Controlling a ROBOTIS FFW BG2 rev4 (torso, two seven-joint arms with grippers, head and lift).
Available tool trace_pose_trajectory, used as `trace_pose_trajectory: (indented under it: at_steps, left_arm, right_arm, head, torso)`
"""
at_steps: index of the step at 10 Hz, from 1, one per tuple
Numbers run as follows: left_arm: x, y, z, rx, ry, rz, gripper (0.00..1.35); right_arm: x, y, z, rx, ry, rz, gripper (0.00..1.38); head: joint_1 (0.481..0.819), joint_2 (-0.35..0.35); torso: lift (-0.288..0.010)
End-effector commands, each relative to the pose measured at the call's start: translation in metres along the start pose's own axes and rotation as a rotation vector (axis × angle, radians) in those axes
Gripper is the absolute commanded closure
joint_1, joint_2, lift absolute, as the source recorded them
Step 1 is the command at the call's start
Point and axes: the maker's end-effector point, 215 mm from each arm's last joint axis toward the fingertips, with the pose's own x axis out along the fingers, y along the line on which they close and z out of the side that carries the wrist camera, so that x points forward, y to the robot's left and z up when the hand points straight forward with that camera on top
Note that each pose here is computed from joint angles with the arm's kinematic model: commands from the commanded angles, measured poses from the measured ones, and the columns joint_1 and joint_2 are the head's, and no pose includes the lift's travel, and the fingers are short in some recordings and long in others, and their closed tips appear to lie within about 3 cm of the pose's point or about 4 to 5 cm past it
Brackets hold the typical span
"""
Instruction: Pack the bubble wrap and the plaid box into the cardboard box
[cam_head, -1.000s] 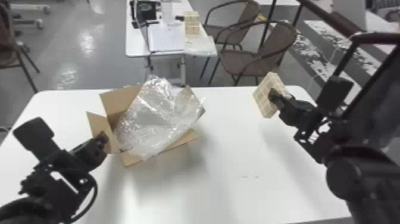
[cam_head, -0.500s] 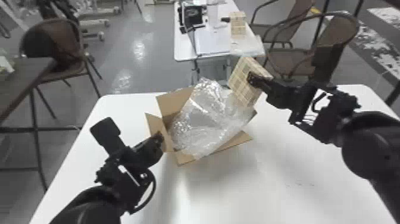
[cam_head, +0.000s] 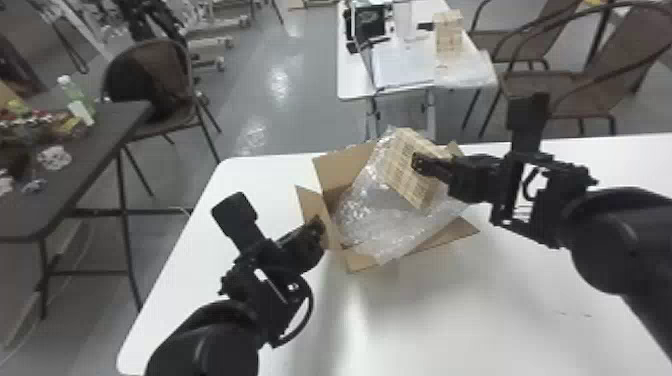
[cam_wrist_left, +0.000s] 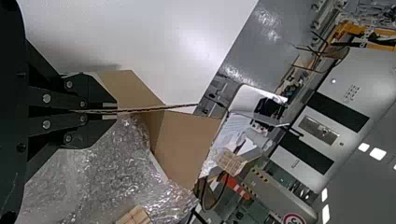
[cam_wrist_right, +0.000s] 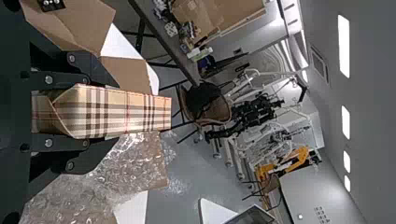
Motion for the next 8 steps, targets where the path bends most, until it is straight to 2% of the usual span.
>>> trace_pose_trajectory:
  at_steps: [1, 2, 3, 4, 6, 8]
  left_arm:
    - [0.0, -0.001, 0.0, -0.003, -0.001, -0.001, 1.22]
    - [0.0, -0.002, 0.0, -0.003, -0.001, -0.002, 1.22]
    - [0.0, -0.002, 0.0, -0.003, -0.003, -0.002, 1.22]
    - [0.0, -0.002, 0.001, -0.003, -0.006, -0.002, 1.22]
    - [0.002, 0.0, 0.002, -0.007, -0.011, 0.0, 1.22]
    - [0.002, 0.005, 0.003, -0.01, -0.014, 0.006, 1.22]
  right_arm:
    - [0.002, -0.012, -0.008, -0.021, 0.019, 0.017, 1.01]
    - [0.004, -0.011, -0.009, -0.036, 0.025, 0.072, 0.42]
    - [0.003, -0.01, -0.001, -0.057, -0.002, 0.088, 0.01]
    - [-0.006, -0.012, 0.021, -0.094, -0.076, 0.078, 0.07]
    - [-0.055, -0.038, 0.079, -0.148, -0.273, -0.05, 0.27]
    - [-0.102, -0.057, 0.108, -0.161, -0.362, -0.137, 0.33]
  head:
    - [0.695, 0.24]
    - [0.695, 0.24]
    - [0.695, 0.241]
    - [0.695, 0.24]
    - [0.685, 0.213]
    - [0.663, 0.165]
  torso:
    - [-0.1]
    - [-0.1]
    - [-0.1]
    - [-0.1]
    - [-0.1]
    - [-0.1]
